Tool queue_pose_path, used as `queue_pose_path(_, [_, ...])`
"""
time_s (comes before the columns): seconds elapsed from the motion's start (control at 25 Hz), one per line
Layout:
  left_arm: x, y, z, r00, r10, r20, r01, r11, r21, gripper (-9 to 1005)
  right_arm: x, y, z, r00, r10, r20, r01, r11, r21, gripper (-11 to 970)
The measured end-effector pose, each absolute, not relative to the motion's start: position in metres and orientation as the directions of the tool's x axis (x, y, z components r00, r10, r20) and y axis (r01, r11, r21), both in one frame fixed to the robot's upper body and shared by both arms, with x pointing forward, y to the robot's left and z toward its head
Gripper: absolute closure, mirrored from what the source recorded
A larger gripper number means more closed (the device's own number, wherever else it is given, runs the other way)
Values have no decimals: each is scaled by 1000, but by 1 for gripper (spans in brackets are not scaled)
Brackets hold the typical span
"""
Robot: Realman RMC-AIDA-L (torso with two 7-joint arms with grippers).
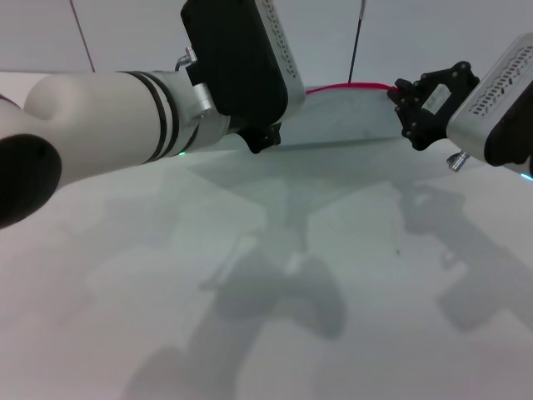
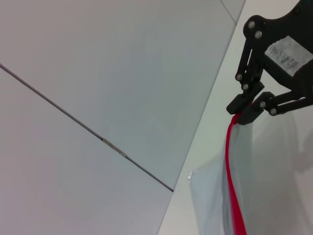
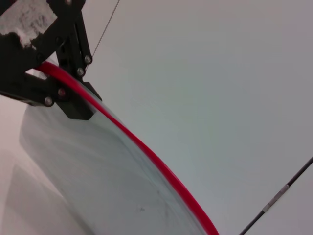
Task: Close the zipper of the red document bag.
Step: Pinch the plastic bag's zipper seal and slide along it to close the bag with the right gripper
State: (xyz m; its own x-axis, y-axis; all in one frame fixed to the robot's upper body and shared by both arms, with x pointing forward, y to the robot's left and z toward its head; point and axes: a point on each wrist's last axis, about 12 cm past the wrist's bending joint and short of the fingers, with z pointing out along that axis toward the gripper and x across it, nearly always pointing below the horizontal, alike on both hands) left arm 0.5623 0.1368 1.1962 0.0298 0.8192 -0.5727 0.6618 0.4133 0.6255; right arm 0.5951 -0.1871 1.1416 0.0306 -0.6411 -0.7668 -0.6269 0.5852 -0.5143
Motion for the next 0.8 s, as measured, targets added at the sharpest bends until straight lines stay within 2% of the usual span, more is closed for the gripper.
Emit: queue_pose_path(0.8, [562,136,1197,35,819,-573,662,411,627,942,595,-185,1141,33,-643,-765,-634,579,-513,845])
